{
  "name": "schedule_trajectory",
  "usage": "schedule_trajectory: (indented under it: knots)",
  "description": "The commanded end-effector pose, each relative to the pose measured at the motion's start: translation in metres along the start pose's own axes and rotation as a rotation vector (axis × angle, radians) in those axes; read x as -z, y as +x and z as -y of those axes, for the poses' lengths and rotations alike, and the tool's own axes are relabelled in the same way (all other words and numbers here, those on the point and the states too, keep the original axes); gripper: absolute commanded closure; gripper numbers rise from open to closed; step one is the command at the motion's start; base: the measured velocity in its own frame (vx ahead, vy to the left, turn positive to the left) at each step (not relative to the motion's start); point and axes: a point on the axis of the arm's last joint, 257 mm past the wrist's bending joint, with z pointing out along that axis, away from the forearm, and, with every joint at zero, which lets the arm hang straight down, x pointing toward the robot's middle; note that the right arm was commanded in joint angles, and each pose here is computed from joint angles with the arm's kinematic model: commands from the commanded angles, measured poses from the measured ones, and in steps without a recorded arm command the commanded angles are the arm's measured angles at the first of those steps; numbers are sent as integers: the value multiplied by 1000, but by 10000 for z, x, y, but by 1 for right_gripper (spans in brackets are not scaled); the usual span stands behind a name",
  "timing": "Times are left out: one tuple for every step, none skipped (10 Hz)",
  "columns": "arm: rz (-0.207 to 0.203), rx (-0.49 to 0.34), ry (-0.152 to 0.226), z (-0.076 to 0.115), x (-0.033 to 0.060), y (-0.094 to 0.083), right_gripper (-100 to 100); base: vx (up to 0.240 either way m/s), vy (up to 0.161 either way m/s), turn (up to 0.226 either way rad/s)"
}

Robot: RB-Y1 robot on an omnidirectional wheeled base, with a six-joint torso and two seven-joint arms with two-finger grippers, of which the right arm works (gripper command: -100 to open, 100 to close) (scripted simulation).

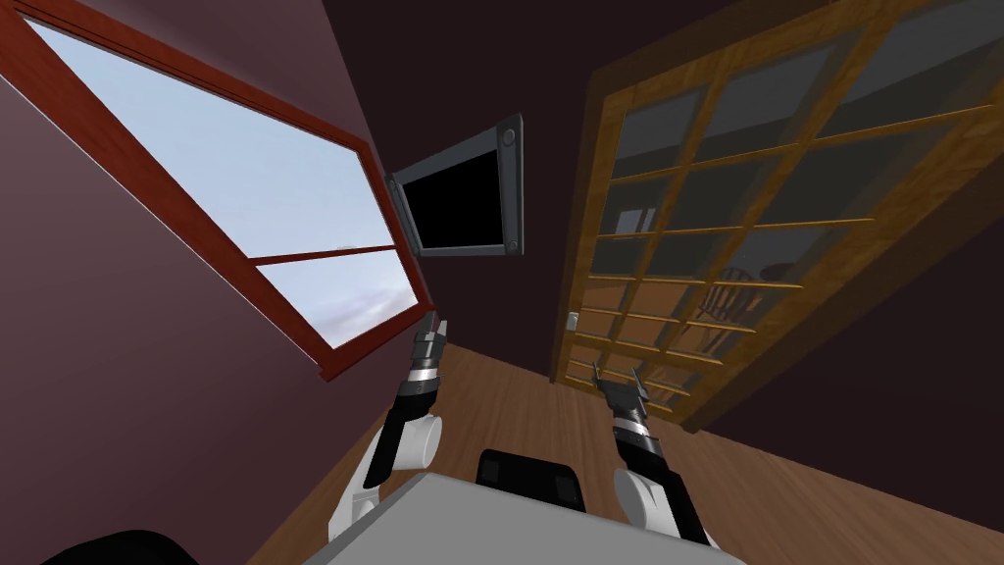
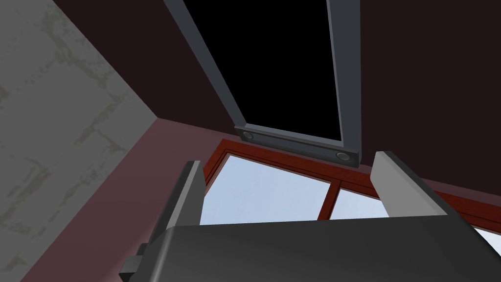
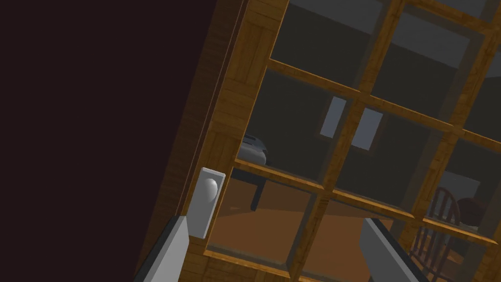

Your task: Pull the door open

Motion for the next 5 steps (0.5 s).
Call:
schedule_trajectory:
  knots:
    - [22, -34, 0, 15, 34, -99, -100, 102, -5, 66]
    - [48, -70, -1, 14, 78, -231, -100, 139, 0, 106]
    - [62, -88, -2, 12, 102, -296, -100, 146, 12, 118]
    - [75, -105, -3, 8, 125, -360, -100, 125, -16, 56]
    - [87, -121, -5, 4, 148, -418, -100, 102, -23, 49]
